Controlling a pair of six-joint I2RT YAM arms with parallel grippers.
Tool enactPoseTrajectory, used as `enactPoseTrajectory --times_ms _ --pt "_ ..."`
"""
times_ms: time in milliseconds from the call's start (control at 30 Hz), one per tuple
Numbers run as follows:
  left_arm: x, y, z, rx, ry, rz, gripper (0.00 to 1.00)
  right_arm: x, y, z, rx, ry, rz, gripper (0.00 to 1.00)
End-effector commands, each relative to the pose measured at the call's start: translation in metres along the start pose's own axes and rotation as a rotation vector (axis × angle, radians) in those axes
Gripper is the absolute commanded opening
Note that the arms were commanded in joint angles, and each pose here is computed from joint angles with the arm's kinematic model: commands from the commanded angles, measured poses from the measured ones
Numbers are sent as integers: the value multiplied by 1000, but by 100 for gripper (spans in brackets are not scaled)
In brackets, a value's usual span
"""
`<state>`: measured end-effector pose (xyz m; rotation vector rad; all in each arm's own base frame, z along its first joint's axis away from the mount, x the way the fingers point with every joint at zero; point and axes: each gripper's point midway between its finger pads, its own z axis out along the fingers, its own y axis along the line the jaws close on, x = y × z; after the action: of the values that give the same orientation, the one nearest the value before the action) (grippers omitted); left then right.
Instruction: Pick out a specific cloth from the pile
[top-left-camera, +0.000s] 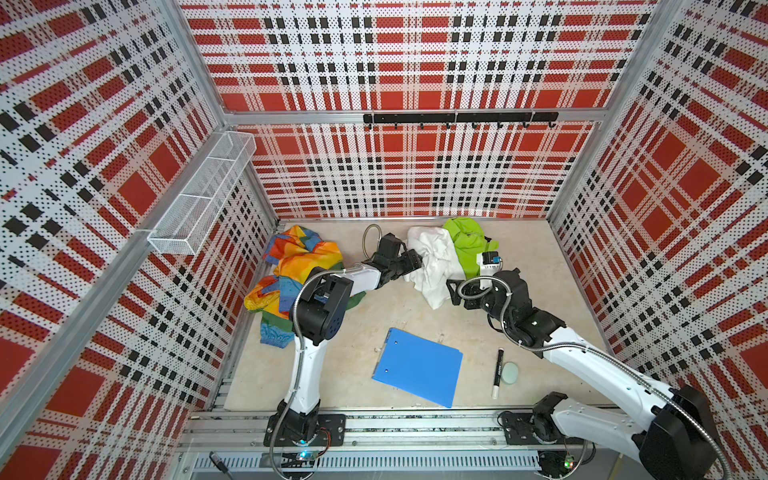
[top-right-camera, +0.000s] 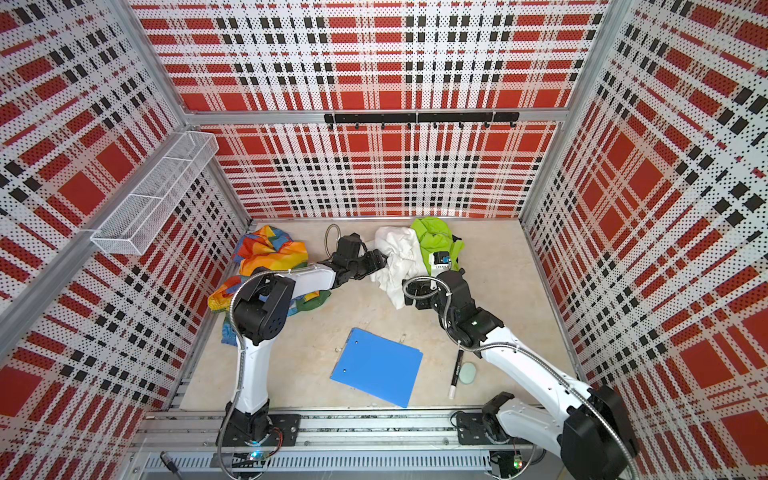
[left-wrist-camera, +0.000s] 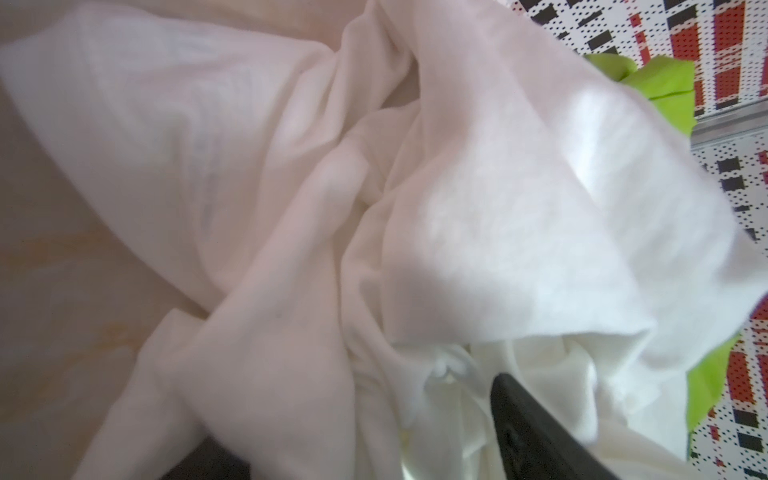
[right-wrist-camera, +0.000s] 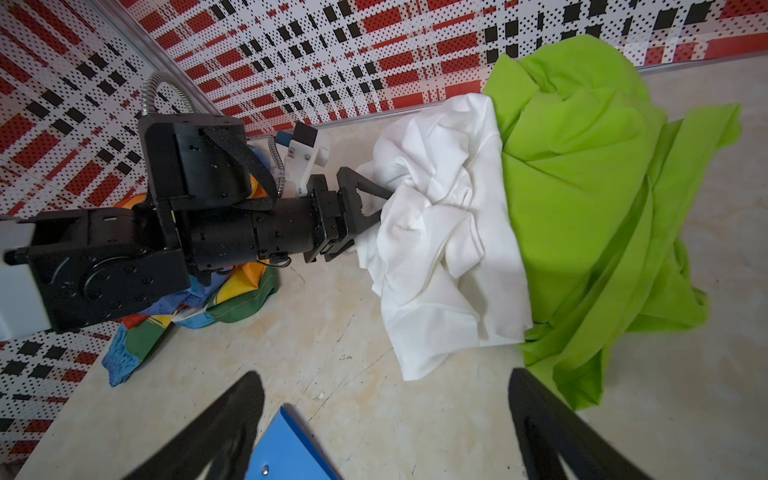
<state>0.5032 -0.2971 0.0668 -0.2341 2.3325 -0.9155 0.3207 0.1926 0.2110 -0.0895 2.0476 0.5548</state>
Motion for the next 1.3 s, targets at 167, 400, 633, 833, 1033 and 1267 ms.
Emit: enactPoseTrajectory --times_ms 167,400,633,833,1033,1267 --pt "-21 -44 -31 103 -75 74 87 -11 4 -4 -10 -42 -20 99" --pt "-35 -68 -93 72 -152 235 99 -23 2 -14 7 -96 -31 100" --pt "-35 -76 -177 3 -254 413 99 -40 -20 -30 128 -182 -57 100" --pt "-28 -36 -239 -148 -369 446 99 -54 -26 -47 166 -258 -109 100" --pt "-29 42 -292 -352 -494 377 99 -58 -65 -67 338 -355 -123 100" --pt "-32 105 -337 -449 -698 436 99 -52 -135 -76 503 -381 -120 100"
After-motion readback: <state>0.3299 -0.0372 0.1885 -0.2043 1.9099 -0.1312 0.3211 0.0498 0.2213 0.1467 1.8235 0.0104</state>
